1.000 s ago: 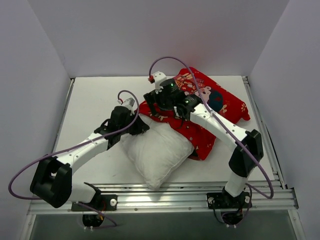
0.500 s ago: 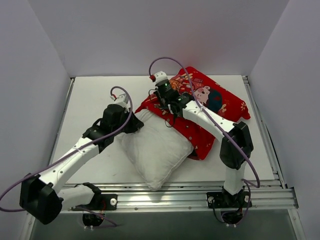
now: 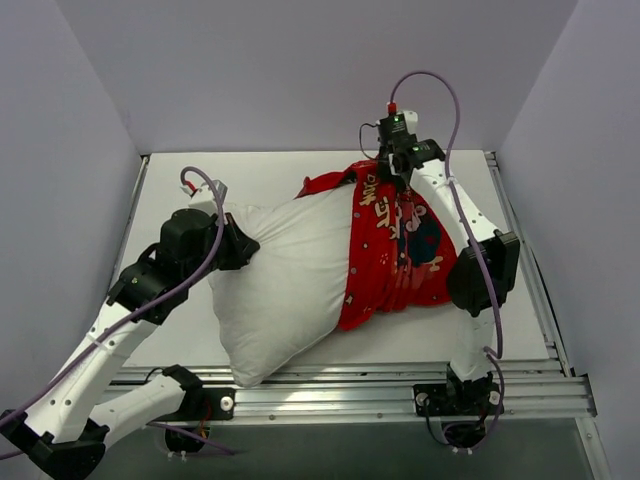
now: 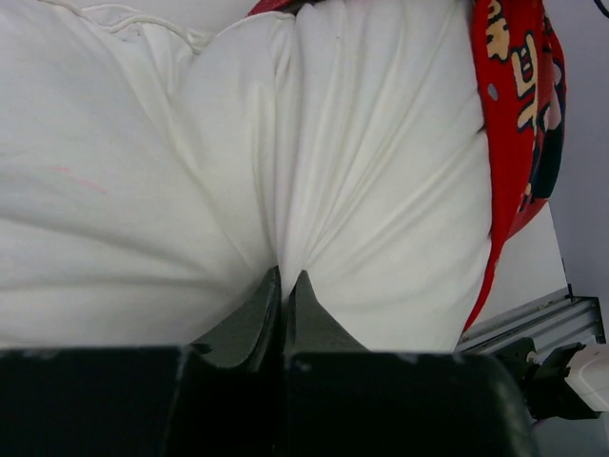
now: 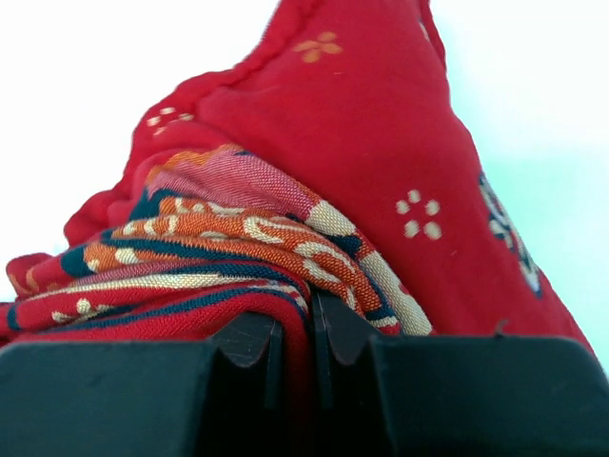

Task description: Remove the pillowcase from the pillow

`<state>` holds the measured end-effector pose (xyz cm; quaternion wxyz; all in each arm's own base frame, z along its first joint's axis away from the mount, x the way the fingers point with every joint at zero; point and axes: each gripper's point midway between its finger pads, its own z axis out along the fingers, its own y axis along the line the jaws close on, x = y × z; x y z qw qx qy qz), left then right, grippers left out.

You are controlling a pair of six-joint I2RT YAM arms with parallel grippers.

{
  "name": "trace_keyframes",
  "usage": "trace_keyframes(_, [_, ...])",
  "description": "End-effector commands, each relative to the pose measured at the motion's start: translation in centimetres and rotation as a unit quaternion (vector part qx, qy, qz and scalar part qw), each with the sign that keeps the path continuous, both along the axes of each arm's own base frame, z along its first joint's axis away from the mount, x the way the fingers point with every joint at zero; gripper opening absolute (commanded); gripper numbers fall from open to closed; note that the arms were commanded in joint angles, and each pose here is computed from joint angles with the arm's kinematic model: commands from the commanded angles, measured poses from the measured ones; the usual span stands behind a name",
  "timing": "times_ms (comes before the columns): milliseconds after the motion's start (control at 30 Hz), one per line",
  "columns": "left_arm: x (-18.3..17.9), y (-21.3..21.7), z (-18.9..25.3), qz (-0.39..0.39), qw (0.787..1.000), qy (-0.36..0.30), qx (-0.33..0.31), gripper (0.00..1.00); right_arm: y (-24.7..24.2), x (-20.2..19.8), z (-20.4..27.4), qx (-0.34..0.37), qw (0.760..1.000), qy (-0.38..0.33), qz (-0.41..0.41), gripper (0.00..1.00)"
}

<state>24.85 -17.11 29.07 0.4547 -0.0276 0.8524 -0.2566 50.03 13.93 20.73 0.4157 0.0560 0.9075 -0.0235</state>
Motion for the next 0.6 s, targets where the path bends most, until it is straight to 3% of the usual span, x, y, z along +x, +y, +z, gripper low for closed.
trace_keyframes(0, [-4.9,9.0,1.6,0.102,0.99,0.001,0.099,0.02,-20.4,1.4,3.1,-0.121,0.947,-0.052,-0.294,0.0])
trace_keyframes(100, [-5.9,11.4,3.1,0.139,0.983,-0.014,0.116,0.02,-22.9,1.0,2.9,-0.117,0.938,-0.043,-0.323,0.0])
trace_keyframes(200, [-5.8,12.9,3.7,0.167,0.976,-0.025,0.139,0.02,-22.0,1.6,2.5,-0.094,0.951,-0.039,-0.293,0.0])
trace_keyframes(300, [-4.1,10.4,3.5,0.132,0.984,-0.026,0.119,0.02,-16.0,3.3,2.5,-0.022,0.983,-0.054,-0.172,0.0])
trace_keyframes(400, [-1.4,6.6,2.4,0.095,0.992,-0.028,0.079,0.02,-8.0,3.4,5.1,0.041,0.993,-0.091,-0.058,0.0])
trace_keyframes(500, [2.0,4.5,1.1,0.101,0.992,-0.027,0.066,0.02,-3.4,2.0,7.0,0.071,0.991,-0.113,0.003,0.13])
trace_keyframes(533, [2.7,4.1,0.8,0.103,0.992,-0.026,0.066,0.02,-1.7,0.8,7.4,0.094,0.988,-0.118,0.018,0.3])
trace_keyframes(567, [4.1,3.6,0.1,0.111,0.991,-0.023,0.067,0.02,-0.7,0.0,7.7,0.113,0.986,-0.118,0.034,0.39])
